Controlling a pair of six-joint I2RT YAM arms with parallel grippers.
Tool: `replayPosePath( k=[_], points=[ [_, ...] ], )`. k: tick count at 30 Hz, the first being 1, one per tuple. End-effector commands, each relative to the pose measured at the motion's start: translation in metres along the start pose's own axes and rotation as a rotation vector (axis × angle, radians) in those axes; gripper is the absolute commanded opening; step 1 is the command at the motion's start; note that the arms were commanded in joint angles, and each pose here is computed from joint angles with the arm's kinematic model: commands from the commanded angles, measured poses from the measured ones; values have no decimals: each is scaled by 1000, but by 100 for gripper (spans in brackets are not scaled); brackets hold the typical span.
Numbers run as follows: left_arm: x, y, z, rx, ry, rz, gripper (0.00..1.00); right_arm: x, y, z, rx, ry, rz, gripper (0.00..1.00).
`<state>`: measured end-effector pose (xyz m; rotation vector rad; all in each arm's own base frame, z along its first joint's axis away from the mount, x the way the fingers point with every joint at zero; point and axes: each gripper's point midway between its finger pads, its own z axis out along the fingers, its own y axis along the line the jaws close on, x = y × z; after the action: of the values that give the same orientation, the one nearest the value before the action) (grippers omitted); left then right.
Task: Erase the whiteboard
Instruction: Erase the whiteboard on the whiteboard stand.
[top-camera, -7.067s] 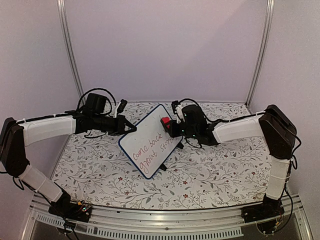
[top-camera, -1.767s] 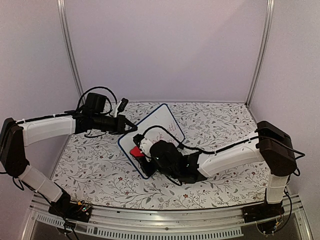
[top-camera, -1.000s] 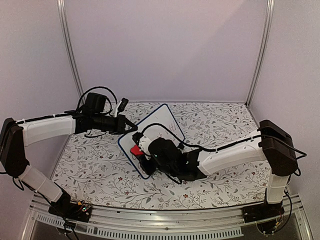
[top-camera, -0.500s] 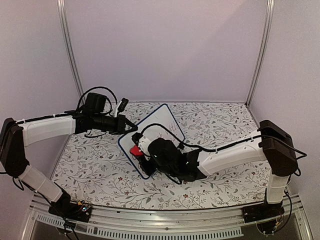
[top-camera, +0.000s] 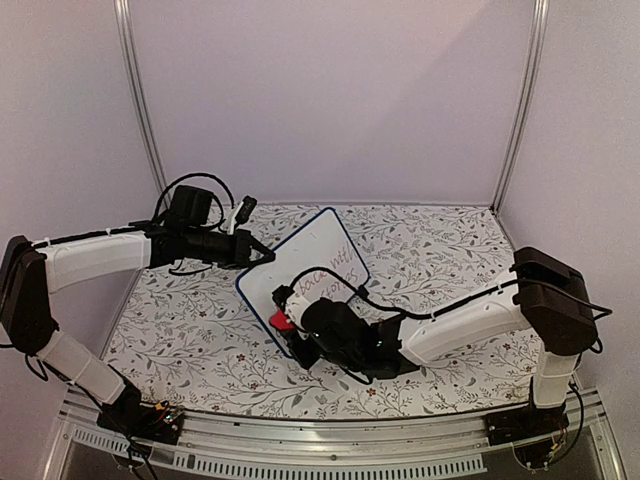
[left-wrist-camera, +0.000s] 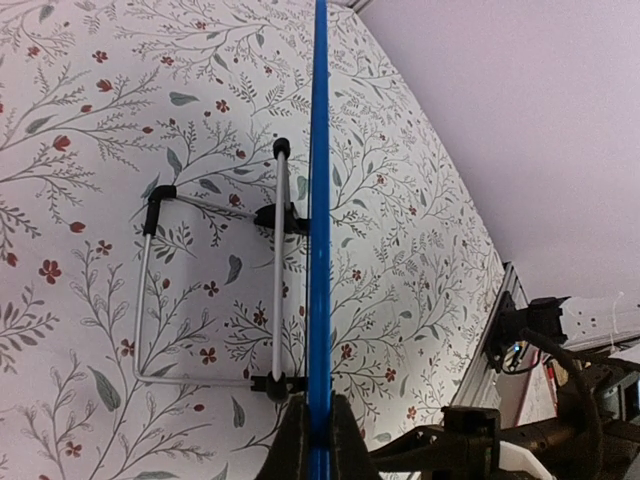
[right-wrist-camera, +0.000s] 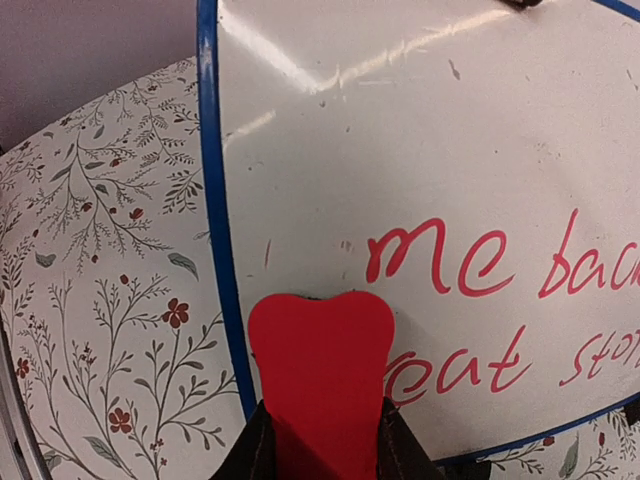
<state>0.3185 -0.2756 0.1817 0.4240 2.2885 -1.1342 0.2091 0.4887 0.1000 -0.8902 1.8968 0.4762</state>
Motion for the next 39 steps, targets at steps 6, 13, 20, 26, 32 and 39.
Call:
replayPosePath(
  k=[6, 13, 20, 26, 32, 39],
  points=[
    [-6, -24, -3, 67, -16, 38, 0, 39, -8, -4, 26, 104, -14, 24],
    [-6, -23, -2, 67, -14, 38, 0, 7, -2, 1, 26, 40, -31, 24],
    [-6, -24, -2, 69, -14, 39, 0, -24, 1, 6, 51, -18, -73, 25],
    [-6, -24, -3, 71, -15, 39, 0, -46, 1, 8, 67, -59, -95, 25],
    [-7, -25, -4, 70, -20, 44, 0, -37, 2, 12, 63, -41, -106, 25],
    [-7, -27, -5, 74, -21, 45, 0, 10, -10, 7, 53, 43, -47, 25]
  ],
)
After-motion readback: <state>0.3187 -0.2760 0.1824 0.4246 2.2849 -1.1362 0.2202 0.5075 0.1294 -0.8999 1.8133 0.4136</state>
